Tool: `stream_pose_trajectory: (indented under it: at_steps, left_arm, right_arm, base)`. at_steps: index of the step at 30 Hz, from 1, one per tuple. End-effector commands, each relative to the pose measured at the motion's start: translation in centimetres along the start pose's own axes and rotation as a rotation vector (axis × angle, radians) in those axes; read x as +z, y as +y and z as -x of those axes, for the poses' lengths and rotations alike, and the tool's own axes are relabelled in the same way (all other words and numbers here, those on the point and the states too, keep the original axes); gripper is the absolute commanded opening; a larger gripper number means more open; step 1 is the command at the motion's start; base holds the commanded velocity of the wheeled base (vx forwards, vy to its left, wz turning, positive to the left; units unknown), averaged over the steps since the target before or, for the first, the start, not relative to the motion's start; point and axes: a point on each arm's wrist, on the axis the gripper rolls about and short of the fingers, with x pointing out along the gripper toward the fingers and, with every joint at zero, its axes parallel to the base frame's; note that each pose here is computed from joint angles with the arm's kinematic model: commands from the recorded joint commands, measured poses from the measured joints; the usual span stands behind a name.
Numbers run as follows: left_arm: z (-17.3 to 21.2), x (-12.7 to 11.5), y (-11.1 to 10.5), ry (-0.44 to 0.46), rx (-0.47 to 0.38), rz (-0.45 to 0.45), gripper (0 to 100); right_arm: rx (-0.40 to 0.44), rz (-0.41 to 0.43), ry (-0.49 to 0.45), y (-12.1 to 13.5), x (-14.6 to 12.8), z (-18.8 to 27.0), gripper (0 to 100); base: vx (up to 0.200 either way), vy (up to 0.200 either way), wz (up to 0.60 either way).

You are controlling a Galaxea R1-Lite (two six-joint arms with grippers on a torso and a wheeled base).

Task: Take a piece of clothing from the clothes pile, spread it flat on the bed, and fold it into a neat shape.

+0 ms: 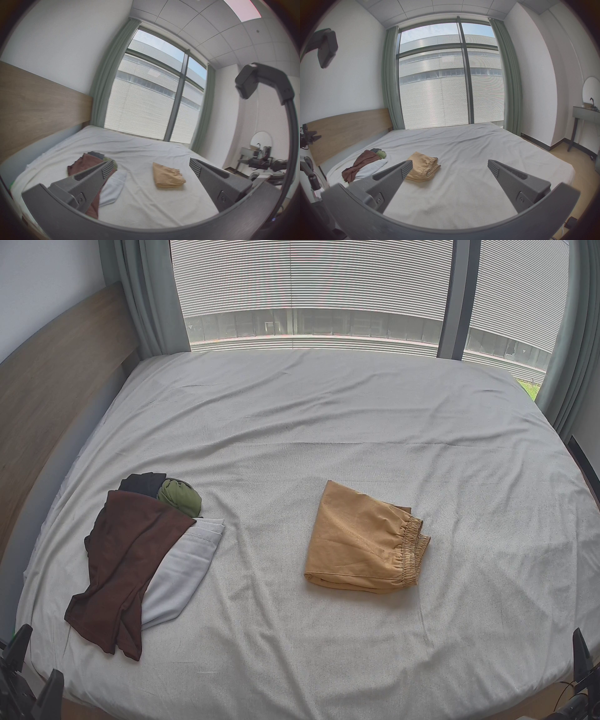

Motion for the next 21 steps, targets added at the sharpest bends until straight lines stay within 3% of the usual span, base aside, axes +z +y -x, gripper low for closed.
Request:
stream_pose_trajectory:
  at_steps: [1,4,6,11,21]
  left_arm:
    - [0.0,-1.1,0.5,0.052,0.108,-0.045,100]
    - [0.1,-1.5,0.6,0.083,0.147,-0.099,100]
    - [0.2,-2.1,1.0,0.142,0.271,-0.17,100]
    - [1.1,-3.0,0.7,0.152,0.369,-0.29,100]
    - [1.2,-2.8,0.8,0.143,0.432,-0.279,100]
  right_arm:
    - [-0.02,0.025,0.014,-0.1,-0.6,0.0,100]
    - [-0.02,0.036,0.014,-0.1,-0.6,0.0,100]
    - [-0.021,0.064,0.015,-0.1,-0.6,0.0,100]
    - [-0.009,0.082,0.015,-0.1,-0.6,0.0,100]
    - [-0.047,0.087,0.014,-0.1,-0.6,0.0,100]
  base:
    - [0.0,0.0,0.0]
    - [0.0,0.0,0.0]
    - [0.0,0.0,0.0]
    - [0.0,0.0,0.0]
    - [0.0,0.0,0.0]
